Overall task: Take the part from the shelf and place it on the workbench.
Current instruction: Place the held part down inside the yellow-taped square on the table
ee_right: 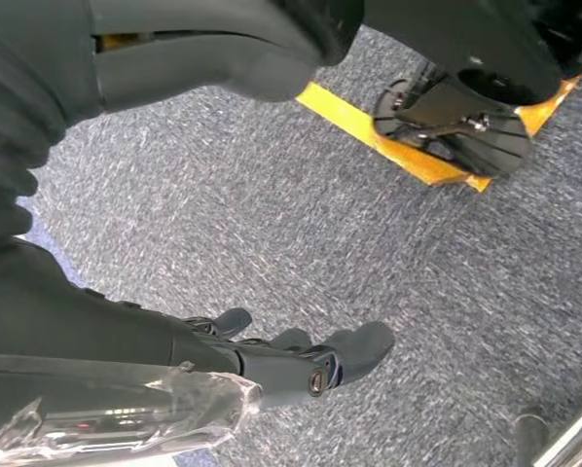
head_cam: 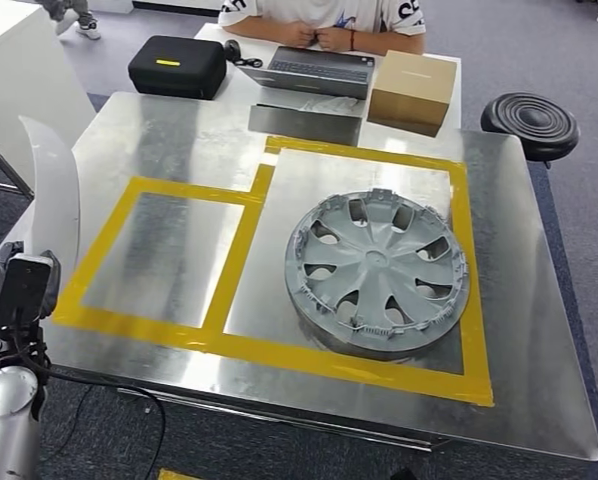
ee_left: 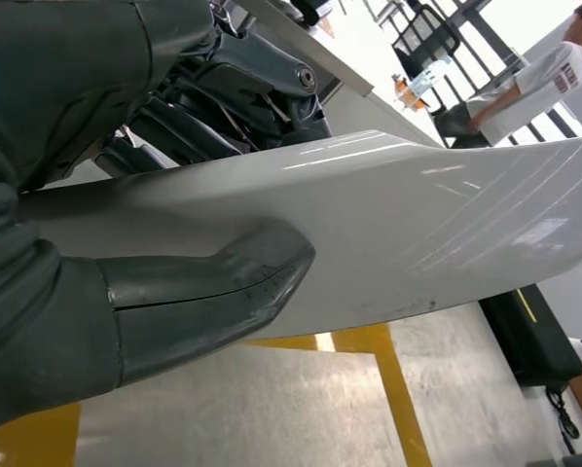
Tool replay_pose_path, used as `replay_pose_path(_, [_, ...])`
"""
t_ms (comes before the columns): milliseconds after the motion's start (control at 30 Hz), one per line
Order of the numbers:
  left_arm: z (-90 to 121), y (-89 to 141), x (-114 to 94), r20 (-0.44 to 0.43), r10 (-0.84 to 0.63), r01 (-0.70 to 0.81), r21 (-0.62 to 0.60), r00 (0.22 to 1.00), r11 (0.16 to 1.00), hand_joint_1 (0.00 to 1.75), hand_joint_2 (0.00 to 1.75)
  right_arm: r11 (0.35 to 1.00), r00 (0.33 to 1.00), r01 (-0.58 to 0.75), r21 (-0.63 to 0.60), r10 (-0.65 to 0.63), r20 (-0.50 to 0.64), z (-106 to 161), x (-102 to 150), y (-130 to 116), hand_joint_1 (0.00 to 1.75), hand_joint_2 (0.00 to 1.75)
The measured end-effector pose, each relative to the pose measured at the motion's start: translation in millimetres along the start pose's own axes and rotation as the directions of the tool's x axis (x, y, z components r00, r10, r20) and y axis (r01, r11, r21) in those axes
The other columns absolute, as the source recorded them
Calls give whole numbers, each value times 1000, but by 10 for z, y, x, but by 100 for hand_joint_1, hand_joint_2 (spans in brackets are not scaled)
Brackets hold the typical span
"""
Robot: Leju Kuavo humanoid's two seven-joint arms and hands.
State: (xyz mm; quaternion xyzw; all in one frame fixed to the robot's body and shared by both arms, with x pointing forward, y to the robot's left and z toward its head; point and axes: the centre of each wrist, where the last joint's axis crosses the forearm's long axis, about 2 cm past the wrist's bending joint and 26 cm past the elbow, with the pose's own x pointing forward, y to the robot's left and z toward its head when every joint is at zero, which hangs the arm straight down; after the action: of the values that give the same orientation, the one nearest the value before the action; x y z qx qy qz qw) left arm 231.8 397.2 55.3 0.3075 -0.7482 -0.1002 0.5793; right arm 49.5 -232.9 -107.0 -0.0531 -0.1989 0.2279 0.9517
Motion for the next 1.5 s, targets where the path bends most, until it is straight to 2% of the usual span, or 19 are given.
replay_pose_path(1267, [17, -6, -45, -32, 7, -7, 26, 999, 1000, 174, 175, 1000, 1000, -1, -1, 1, -3, 1, -10, -4, 0, 0])
replay_pose_path(1333, [16, 0, -47, -33, 7, -6, 29, 999, 1000, 168, 175, 1000, 1000, -1, -1, 1, -1, -2, 0, -8, 0, 0])
replay_pose_path(1433, [14, 12, -52, -33, 6, -5, 32, 999, 999, 147, 175, 1000, 1000, -2, 0, 2, -2, 0, -6, -5, 0, 0])
replay_pose_path(1500, [6, 21, -55, -34, 8, -7, 34, 999, 999, 144, 175, 1000, 1000, -3, 0, 3, -2, 0, -7, -5, 0, 0])
